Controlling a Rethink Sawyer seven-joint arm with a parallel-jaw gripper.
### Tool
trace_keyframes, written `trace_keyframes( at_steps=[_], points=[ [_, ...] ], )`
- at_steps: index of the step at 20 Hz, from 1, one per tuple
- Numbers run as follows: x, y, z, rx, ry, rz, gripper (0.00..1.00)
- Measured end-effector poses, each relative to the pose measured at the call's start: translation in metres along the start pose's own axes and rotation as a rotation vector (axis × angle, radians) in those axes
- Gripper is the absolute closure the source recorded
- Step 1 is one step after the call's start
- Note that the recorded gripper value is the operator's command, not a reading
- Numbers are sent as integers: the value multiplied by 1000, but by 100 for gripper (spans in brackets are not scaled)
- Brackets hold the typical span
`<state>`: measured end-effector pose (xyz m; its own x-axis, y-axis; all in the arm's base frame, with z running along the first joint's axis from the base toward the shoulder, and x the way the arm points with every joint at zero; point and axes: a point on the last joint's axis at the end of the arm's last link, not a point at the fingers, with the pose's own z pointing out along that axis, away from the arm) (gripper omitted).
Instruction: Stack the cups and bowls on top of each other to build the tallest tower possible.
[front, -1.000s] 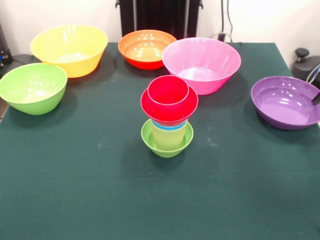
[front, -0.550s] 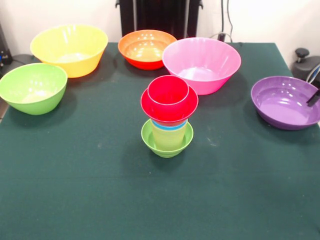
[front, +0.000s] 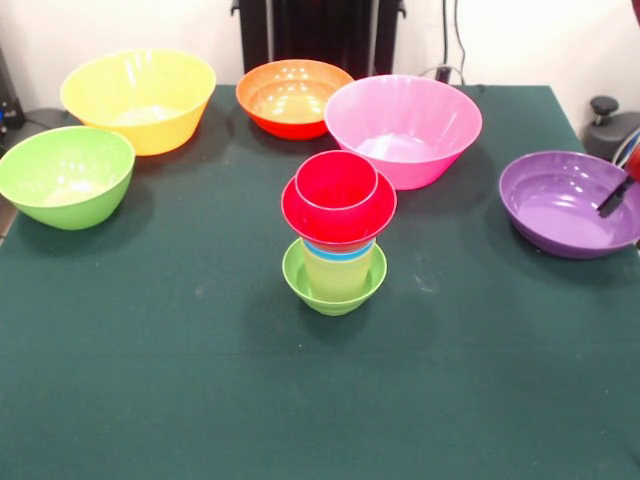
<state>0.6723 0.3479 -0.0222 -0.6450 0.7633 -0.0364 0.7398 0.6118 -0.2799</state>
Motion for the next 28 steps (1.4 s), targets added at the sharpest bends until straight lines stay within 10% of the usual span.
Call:
trace_keyframes(
  at_steps=[5,6,28],
  points=[
    [-1,-2,3,-6,-6,4,0],
    [-2,-3,6,-9,-9,6,100],
    [-8,-7,6,1,-23,13,100]
  ],
)
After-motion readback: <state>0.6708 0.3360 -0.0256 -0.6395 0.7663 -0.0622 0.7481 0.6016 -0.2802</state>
